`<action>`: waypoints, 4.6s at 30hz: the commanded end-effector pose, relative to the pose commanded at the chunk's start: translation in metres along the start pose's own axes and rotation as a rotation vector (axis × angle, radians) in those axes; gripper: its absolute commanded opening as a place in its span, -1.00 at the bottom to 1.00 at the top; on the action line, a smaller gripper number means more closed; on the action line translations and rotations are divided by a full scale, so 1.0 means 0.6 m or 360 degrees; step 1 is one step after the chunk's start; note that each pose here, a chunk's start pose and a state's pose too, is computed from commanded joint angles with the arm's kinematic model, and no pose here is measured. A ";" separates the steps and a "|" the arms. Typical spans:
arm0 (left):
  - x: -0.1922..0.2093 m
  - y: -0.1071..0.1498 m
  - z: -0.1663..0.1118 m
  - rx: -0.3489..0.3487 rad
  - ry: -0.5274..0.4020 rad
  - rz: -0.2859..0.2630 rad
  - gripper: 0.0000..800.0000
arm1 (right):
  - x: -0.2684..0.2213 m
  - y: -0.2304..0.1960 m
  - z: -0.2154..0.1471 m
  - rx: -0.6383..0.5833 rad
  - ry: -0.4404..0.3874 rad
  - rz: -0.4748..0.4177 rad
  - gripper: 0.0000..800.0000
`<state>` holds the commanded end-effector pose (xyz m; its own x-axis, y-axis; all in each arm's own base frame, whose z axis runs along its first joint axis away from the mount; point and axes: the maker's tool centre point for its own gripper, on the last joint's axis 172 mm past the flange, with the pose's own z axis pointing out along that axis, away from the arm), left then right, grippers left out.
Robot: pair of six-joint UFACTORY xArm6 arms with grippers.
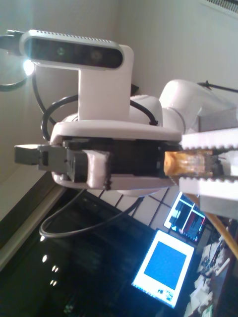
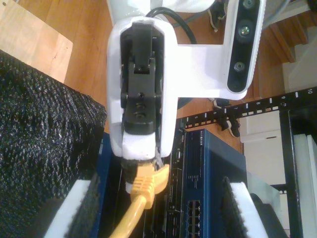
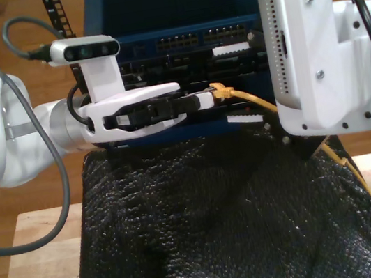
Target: Grab the cable and plug it in
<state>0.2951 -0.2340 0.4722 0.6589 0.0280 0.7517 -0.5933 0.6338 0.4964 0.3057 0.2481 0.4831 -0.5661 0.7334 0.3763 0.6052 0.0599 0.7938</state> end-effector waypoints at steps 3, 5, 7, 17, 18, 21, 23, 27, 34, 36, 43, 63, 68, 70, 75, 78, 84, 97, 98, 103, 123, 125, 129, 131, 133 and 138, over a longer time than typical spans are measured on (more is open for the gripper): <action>0.000 0.001 0.000 -0.0002 0.0000 -0.0002 -0.92 | 0.000 0.000 0.000 0.0000 0.0000 0.0000 0.49; 0.000 -0.001 -0.001 -0.0002 0.0003 -0.0009 -0.92 | 0.001 0.000 0.000 0.0001 0.0002 -0.0001 0.49; 0.000 -0.001 -0.001 -0.0002 0.0003 -0.0009 -0.91 | 0.002 -0.001 0.000 0.0002 0.0004 0.0000 0.47; 0.000 0.000 -0.001 -0.0005 0.0003 -0.0009 -0.88 | 0.004 -0.006 0.003 0.0012 0.0010 0.0002 0.18; 0.000 0.001 0.000 -0.0007 0.0001 -0.0007 -0.88 | 0.004 -0.006 0.003 0.0012 0.0010 0.0002 0.17; 0.000 0.002 0.000 -0.0010 0.0001 -0.0009 -0.88 | 0.004 -0.005 0.003 0.0010 0.0009 0.0005 0.07; 0.000 0.002 -0.001 -0.0008 0.0002 -0.0015 -0.88 | 0.004 -0.006 0.003 0.0012 0.0010 0.0005 0.05; 0.000 0.001 -0.001 -0.0010 0.0003 -0.0023 -0.88 | 0.007 -0.006 0.004 0.0014 0.0017 0.0000 -0.10; 0.000 0.000 -0.001 -0.0007 0.0003 -0.0023 -0.88 | 0.008 -0.007 0.004 0.0015 0.0019 0.0001 -0.13; 0.000 0.001 0.000 -0.0007 0.0001 -0.0021 -0.88 | 0.008 -0.007 0.004 0.0015 0.0019 0.0001 -0.14; 0.000 0.000 -0.001 -0.0005 0.0003 -0.0023 -0.88 | 0.008 -0.007 0.004 0.0015 0.0019 0.0001 -0.33; 0.000 0.000 -0.001 -0.0005 0.0001 -0.0038 -0.82 | 0.009 -0.006 0.003 0.0012 0.0021 0.0008 -0.64; 0.000 0.002 0.000 -0.0015 0.0003 -0.0045 -0.51 | 0.008 -0.007 0.004 0.0014 0.0020 0.0008 -0.87; 0.000 0.006 0.001 -0.0024 -0.0001 -0.0059 -0.39 | 0.008 -0.007 0.004 0.0014 0.0020 0.0008 -0.91; 0.002 0.008 0.001 -0.0030 -0.0001 -0.0086 0.15 | 0.008 -0.007 0.004 0.0014 0.0020 0.0008 -0.96; 0.002 0.010 0.001 -0.0035 -0.0003 -0.0086 0.24 | 0.009 -0.007 0.004 0.0014 0.0022 0.0013 -0.99; 0.005 0.007 -0.002 -0.0017 0.0002 -0.0075 0.81 | 0.009 -0.006 0.004 0.0012 0.0020 0.0079 -0.99; 0.040 -0.040 -0.074 0.0319 0.0059 0.0015 0.99 | -0.001 -0.005 0.016 0.0036 -0.0003 0.0146 -0.99; 0.043 -0.045 -0.083 0.0360 0.0064 0.0026 0.99 | -0.003 -0.002 0.018 0.0036 -0.0010 0.0169 -1.00; 0.049 -0.056 -0.131 0.0524 0.0058 0.0040 0.99 | -0.032 0.011 0.024 0.0031 -0.0071 0.0285 -1.00; -0.068 -0.079 -0.253 0.1214 -0.0686 -0.0021 0.99 | -0.182 -0.013 0.059 0.0193 -0.0389 0.0633 -1.00; -0.084 -0.073 -0.270 0.1271 -0.0786 -0.0027 0.99 | -0.194 -0.032 0.067 0.0255 -0.0437 0.0670 -1.00; -0.112 -0.059 -0.300 0.1354 -0.1004 0.0008 0.99 | -0.219 -0.073 0.079 0.0384 -0.0550 0.0690 -1.00; -0.126 -0.049 -0.312 0.1370 -0.1111 0.0018 0.99 | -0.232 -0.102 0.085 0.0479 -0.0610 0.0706 -1.00; -0.140 -0.037 -0.320 0.1371 -0.1211 0.0024 0.99 | -0.235 -0.116 0.085 0.0566 -0.0646 0.0706 -1.00; -0.187 0.011 -0.354 0.1331 -0.1525 0.0039 0.99 | -0.248 -0.141 0.088 0.0689 -0.0689 0.0735 -1.00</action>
<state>0.3154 -0.0686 0.2985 0.2540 -0.7564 0.6027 -0.9405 -0.0478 0.3364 0.3682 0.1694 0.3346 0.0131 0.9429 0.3328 0.9429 -0.1225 0.3099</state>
